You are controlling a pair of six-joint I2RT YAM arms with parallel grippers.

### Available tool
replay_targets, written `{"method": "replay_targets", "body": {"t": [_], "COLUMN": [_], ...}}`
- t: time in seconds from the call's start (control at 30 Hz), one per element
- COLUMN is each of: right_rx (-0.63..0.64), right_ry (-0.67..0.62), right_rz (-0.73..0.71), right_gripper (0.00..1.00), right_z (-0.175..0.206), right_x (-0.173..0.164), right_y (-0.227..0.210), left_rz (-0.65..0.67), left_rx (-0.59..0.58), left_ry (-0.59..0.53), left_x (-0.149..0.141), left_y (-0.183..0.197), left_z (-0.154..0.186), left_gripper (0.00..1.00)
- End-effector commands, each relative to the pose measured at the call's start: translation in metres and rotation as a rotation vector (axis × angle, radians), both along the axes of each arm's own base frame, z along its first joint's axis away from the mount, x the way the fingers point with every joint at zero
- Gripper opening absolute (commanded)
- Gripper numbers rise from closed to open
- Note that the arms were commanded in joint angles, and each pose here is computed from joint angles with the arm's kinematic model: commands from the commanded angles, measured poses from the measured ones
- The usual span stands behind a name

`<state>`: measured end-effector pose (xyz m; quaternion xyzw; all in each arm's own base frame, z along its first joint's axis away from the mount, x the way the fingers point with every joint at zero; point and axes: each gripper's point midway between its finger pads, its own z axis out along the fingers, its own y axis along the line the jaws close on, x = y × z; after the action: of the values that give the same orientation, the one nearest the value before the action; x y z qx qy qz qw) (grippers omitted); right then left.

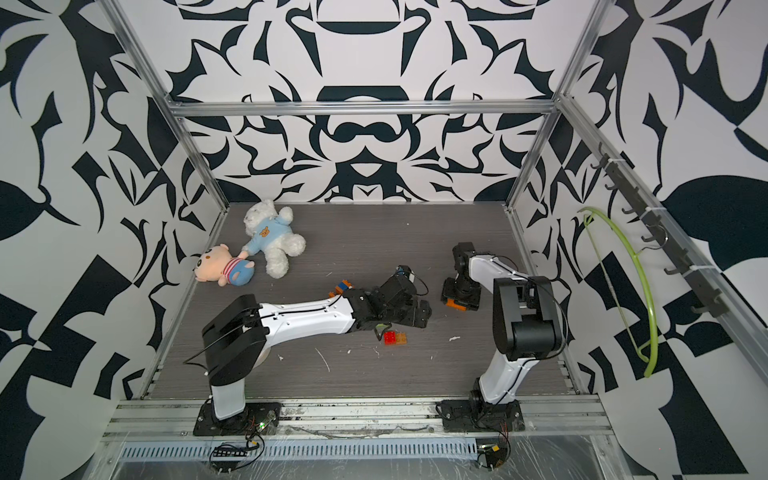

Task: Assemble the number 5 with lego
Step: Move the lego brick at the center of the board.

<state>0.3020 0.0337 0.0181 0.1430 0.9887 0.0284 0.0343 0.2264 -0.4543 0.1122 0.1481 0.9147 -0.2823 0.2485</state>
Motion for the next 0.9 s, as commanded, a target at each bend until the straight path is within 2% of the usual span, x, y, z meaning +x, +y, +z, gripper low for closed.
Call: {"method": "replay_targets", "body": {"t": [0.0,0.17,0.3,0.4,0.87], "right_rx": [0.026,0.019,-0.057,-0.059,-0.084], "right_ry": [0.0,0.007,0.025,0.028,0.04], "right_rz": [0.065,0.144,0.189,0.215,0.26], "right_gripper": [0.66,0.66,0.67,0.68,0.73], "right_z": [0.01,0.012,0.014,0.012,0.0], "right_x": [-0.017,-0.043,-0.06,-0.068,-0.068], "right_y": [0.028,0.058,0.061,0.07,0.089], "left_rz": [0.079,0.177,0.251,0.297,0.313], "left_rx": [-0.009,-0.01,0.0,0.0,0.017], "left_ry": [-0.041,-0.064,-0.076,-0.084,-0.107], "left_x": [0.004,0.002,0.001,0.001,0.003], "left_y": [0.025,0.063,0.091,0.106,0.111], "left_z": [0.017,0.019,0.016,0.014,0.018], "left_gripper": [0.99,0.99,0.99,0.99,0.99]}}
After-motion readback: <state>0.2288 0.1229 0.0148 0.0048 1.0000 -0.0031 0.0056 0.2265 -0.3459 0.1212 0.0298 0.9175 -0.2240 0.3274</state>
